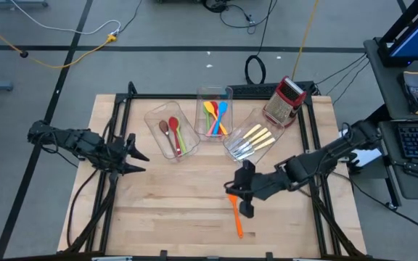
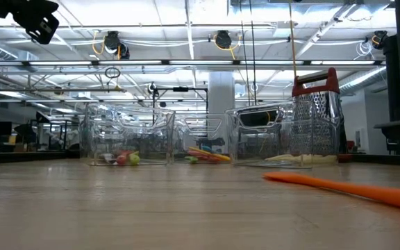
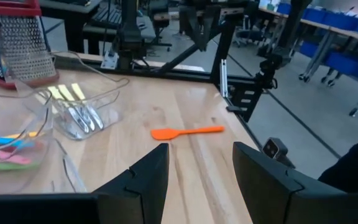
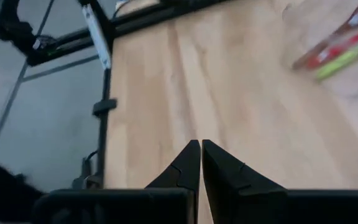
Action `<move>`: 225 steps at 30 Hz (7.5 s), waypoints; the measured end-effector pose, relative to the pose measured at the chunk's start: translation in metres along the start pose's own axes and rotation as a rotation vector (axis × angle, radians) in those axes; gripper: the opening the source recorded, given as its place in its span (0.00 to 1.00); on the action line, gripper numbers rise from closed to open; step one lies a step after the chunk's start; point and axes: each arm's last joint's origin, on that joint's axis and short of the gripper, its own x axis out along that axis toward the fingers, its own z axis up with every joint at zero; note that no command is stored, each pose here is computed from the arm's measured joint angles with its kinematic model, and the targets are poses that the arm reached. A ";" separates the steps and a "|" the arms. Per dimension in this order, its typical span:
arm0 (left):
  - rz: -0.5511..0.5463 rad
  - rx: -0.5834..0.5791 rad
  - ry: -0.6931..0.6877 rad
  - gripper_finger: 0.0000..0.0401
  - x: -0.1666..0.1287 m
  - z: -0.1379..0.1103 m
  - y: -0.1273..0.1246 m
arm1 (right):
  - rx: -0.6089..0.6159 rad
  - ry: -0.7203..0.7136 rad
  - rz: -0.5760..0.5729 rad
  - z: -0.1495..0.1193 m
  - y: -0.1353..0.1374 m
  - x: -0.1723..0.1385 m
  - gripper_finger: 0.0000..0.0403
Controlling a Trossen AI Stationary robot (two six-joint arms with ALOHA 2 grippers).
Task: Pick & Place Kitchen Items
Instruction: Put the orange spatula into the middle transparent bin
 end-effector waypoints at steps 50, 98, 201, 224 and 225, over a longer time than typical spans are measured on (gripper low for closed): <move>0.003 0.001 -0.042 0.45 -0.010 -0.036 0.009 | 0.870 0.427 -0.177 -0.083 -0.039 0.066 0.45; 0.040 -0.078 -0.035 0.45 -0.010 -0.037 0.010 | 0.934 0.370 0.019 -0.109 -0.064 0.084 0.50; 0.047 -0.160 0.023 0.45 -0.010 -0.043 0.011 | 0.673 0.609 -0.352 -0.074 -0.080 0.129 0.47; 0.048 -0.205 0.021 0.45 -0.010 -0.043 0.011 | 0.685 0.593 -0.288 -0.092 -0.088 0.135 0.46; 0.048 -0.205 0.021 0.45 -0.010 -0.043 0.011 | 0.685 0.592 -0.287 -0.092 -0.088 0.135 0.46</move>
